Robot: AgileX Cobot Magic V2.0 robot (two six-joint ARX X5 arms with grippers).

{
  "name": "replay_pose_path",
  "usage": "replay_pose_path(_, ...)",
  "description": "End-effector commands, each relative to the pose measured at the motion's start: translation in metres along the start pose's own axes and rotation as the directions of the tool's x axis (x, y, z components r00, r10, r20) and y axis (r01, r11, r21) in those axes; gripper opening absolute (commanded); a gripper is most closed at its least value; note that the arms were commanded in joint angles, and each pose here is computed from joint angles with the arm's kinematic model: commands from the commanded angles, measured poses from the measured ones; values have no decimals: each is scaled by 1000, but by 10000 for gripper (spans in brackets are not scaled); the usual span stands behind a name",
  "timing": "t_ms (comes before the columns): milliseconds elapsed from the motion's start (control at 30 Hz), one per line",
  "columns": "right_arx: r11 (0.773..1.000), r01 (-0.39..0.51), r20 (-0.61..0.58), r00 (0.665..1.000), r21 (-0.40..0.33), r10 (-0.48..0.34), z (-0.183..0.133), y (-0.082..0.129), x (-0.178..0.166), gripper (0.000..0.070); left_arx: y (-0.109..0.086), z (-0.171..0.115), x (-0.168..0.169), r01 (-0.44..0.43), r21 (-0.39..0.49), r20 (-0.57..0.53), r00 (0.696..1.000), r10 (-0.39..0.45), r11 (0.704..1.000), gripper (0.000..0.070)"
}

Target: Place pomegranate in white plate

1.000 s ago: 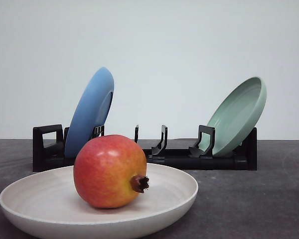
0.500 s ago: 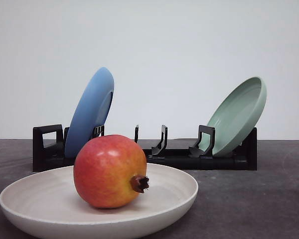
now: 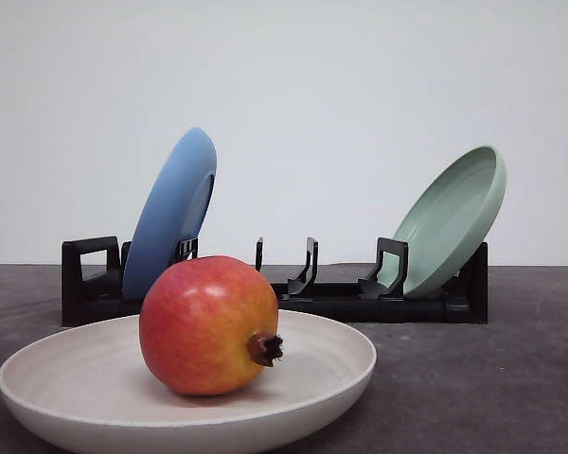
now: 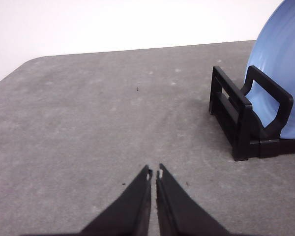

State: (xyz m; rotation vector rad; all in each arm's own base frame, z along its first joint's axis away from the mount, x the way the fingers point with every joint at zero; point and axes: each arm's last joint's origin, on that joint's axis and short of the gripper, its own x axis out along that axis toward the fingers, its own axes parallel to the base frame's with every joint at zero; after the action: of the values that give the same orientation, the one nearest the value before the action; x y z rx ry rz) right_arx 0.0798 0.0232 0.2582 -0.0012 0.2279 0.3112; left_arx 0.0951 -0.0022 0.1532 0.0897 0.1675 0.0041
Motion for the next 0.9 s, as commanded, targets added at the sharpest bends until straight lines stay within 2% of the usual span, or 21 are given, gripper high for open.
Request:
replay_pose_path(0, 993, 65, 63, 996, -94, -60, -10, -6, 7, 0, 0, -4, 1, -3, 4, -11, 1000, 3, 1000, 0)
replay_pose_path(200, 973, 211, 96, 975, -91, -203, -61, -22, 24, 0, 0, -4, 1, -3, 4, -11, 1000, 3, 1000, 0)
replay_pose_path(400, 957, 281, 66, 959, -70, -276, -94, -30, 30, 0, 0, -4, 1, -3, 4, -11, 1000, 3, 1000, 0)
replay_pose_path(667, 941, 335, 51, 942, -42, -333, -103, -33, 31, 0, 0, -4, 1, -3, 4, -11, 1000, 3, 1000, 0)
replay_pose_path(867, 941, 336, 50, 941, -30, -334, -103, -33, 31, 0, 0, -4, 1, -3, 4, -11, 1000, 3, 1000, 0)
